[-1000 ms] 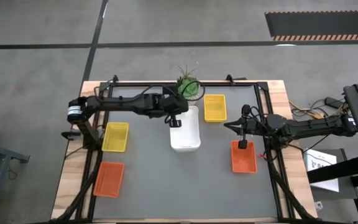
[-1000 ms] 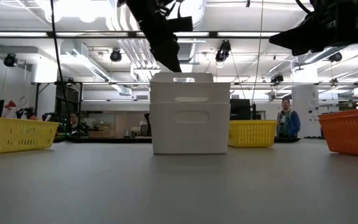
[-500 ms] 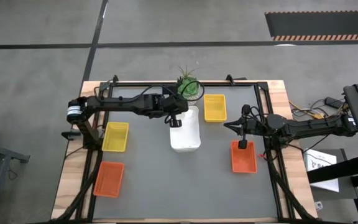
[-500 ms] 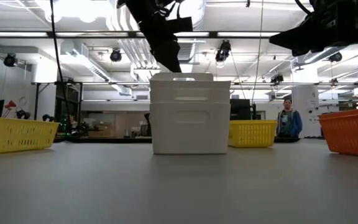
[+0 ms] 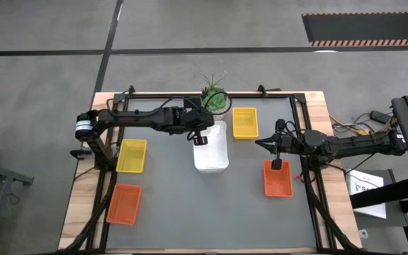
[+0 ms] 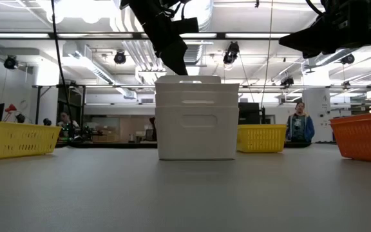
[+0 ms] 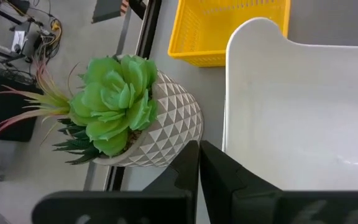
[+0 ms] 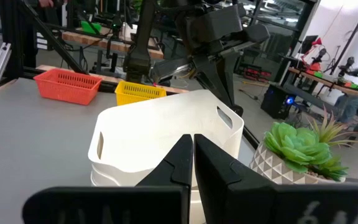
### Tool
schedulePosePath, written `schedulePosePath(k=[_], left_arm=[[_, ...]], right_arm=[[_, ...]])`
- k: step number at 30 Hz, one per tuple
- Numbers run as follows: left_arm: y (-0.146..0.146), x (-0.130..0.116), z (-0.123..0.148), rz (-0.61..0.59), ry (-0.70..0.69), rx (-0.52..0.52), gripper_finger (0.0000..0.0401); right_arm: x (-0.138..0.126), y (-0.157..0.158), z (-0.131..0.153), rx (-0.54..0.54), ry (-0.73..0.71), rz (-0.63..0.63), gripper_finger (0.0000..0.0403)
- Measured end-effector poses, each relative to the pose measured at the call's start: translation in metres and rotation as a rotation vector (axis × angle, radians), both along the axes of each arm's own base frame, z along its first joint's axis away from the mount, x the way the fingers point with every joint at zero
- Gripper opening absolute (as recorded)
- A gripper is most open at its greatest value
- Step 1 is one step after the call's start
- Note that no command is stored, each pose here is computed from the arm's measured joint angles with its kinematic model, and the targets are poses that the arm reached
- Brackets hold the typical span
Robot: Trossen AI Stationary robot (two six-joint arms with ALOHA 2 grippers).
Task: Stack baskets by color
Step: Stack the left white bin on the right white bins
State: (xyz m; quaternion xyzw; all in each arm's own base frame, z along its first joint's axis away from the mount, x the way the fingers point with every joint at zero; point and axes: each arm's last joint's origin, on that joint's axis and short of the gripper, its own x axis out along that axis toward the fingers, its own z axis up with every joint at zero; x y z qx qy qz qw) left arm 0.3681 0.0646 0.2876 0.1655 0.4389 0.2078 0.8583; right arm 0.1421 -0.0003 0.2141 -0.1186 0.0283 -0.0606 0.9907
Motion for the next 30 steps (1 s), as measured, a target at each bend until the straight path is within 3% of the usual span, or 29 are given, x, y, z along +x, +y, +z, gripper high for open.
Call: schedulePosePath(k=[12,19,24,27,30], left_arm=[[-0.004,-0.002,0.008,0.072,-0.074,-0.051,0.0],[-0.032,-0.029,0.047,0.136,-0.226,-0.19,0.0],[-0.065,-0.051,0.055,0.218,-0.282,-0.335,0.0],[-0.078,-0.059,0.056,0.336,-0.345,-0.464,0.0],[-0.085,-0.058,0.047,0.435,-0.338,-0.527,0.0]], right_arm=[[0.0,0.0,0.0,0.0,0.002,0.0,0.0009],[0.0,0.0,-0.002,0.007,0.021,0.0,0.0009],[0.0,0.0,-0.003,0.011,0.027,-0.001,0.0009],[0.0,0.0,-0.003,0.015,0.028,-0.002,0.0009],[0.0,0.0,-0.003,0.017,0.027,-0.002,0.0009]])
